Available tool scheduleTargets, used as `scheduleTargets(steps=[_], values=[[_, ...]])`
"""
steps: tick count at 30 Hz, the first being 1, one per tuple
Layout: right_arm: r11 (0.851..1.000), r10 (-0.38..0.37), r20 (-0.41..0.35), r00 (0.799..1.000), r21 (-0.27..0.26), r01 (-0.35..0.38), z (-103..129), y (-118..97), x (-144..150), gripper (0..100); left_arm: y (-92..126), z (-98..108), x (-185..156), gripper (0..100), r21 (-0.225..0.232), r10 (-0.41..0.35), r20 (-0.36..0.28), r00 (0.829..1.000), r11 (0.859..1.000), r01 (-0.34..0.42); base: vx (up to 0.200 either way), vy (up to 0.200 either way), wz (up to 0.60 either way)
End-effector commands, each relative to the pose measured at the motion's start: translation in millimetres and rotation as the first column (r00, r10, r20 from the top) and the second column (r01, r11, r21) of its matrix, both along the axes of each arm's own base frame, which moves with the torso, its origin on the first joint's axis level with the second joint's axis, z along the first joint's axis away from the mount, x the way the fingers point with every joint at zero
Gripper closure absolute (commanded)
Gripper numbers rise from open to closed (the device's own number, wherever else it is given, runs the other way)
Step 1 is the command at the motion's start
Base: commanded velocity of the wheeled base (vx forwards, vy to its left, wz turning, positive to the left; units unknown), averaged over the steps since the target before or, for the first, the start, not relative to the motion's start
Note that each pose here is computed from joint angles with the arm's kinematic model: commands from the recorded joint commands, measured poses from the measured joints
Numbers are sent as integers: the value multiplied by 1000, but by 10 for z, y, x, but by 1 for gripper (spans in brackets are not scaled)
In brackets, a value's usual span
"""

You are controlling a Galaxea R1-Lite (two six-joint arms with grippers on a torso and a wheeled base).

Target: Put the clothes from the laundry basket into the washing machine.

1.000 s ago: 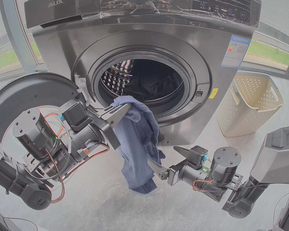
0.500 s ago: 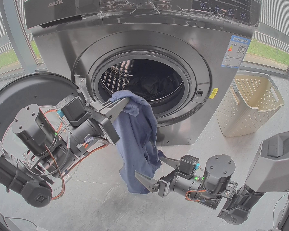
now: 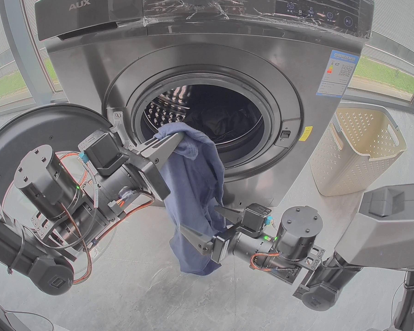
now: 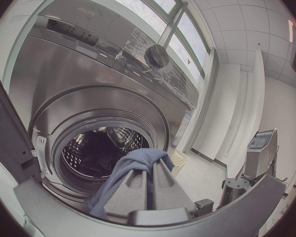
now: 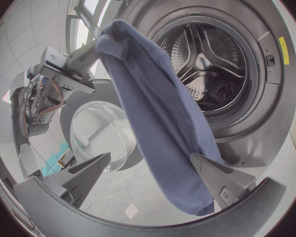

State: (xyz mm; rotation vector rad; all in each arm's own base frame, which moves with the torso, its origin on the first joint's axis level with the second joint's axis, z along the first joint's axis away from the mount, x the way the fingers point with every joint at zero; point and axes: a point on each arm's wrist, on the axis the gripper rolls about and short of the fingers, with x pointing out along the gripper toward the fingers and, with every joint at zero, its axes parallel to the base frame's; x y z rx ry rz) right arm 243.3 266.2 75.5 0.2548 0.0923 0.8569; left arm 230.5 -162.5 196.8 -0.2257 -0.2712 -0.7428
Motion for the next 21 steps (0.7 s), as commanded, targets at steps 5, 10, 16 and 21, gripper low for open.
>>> scheduleTargets(steps=[5, 10, 16, 21], values=[[997, -80, 11, 997, 13, 80, -186, -28, 441, 0, 7, 32, -18, 100, -13, -2, 19, 1000, 1000, 2, 0, 0, 0], [990, -138, 10, 990, 11, 138, -300, -174, 715, 0, 6, 45, -26, 100, -19, -5, 29, 1000, 1000, 5, 0, 0, 0], [988, -156, 11, 988, 12, 156, -370, -188, 818, 0, 0, 49, -32, 100, -21, -9, 33, 999, 1000, 10, 0, 0, 0], [988, -150, 25, 988, 25, 150, -351, -130, 834, 0, -3, 49, -35, 100, -21, -11, 33, 999, 1000, 11, 0, 0, 0]])
